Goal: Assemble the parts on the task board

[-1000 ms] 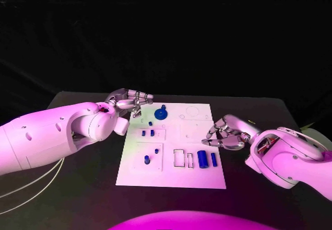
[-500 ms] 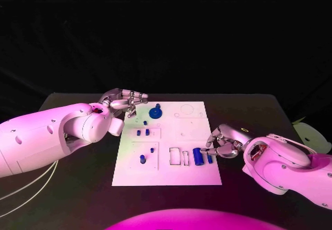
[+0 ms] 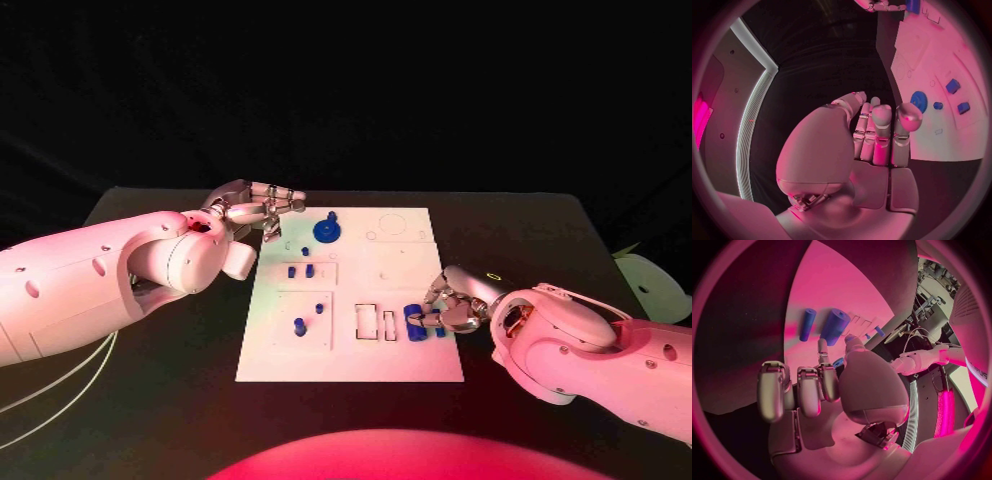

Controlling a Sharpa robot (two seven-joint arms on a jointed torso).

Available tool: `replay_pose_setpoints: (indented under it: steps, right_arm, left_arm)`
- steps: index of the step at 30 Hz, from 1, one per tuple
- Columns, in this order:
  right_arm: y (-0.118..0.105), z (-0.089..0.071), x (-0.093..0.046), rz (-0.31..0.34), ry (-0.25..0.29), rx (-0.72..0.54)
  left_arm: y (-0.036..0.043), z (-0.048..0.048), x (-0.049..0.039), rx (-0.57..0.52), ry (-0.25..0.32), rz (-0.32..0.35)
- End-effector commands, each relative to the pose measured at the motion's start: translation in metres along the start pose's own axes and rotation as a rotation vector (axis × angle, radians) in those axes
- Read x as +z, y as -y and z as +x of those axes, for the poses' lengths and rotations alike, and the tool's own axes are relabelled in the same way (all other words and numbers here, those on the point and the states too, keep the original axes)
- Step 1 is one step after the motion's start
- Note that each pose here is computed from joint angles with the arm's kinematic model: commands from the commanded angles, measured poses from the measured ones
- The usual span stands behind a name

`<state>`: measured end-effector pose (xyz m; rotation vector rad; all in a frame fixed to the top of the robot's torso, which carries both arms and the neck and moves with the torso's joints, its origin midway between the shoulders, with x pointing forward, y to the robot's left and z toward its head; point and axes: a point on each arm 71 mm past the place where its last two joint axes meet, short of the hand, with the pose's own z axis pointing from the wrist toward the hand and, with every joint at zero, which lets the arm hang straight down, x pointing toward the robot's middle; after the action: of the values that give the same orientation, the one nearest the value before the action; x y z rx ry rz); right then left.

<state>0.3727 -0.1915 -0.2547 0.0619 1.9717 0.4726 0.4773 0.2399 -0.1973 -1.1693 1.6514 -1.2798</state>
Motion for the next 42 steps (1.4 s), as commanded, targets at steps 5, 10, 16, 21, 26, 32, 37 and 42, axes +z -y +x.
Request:
replay_pose_setpoints:
  steps: [5,10,16,21,26,32,37,42]
  right_arm:
    - [-0.001,0.007,0.006,0.011,-0.035,-0.038]
    - [-0.002,0.011,0.008,0.011,-0.052,-0.058]
    - [-0.004,0.018,0.01,0.009,-0.076,-0.109]
    - [-0.007,0.024,0.01,0.004,-0.094,-0.132]
    - [-0.01,0.026,0.01,0.0,-0.085,-0.126]
    - [-0.009,0.026,0.01,0.008,-0.068,-0.12]
    - [-0.009,0.023,0.007,0.026,-0.034,-0.077]
    - [-0.008,0.02,0.001,0.064,-0.022,0.042]
  left_arm:
    - [0.0015,0.0018,-0.0009,-0.01,-0.015,0.01]
    - [0.0015,0.0018,-0.0012,-0.013,-0.017,0.009]
    - [0.0014,0.0011,-0.0017,-0.014,-0.019,0.008]
    - [0.0014,0.001,-0.0018,-0.014,-0.02,0.008]
    - [0.0013,0.0007,-0.002,-0.014,-0.02,0.007]
    - [0.0013,0.0006,-0.002,-0.014,-0.02,0.007]
    - [0.0013,0.0008,-0.002,-0.014,-0.021,0.007]
    - [0.0013,0.0006,-0.0018,-0.014,-0.02,0.007]
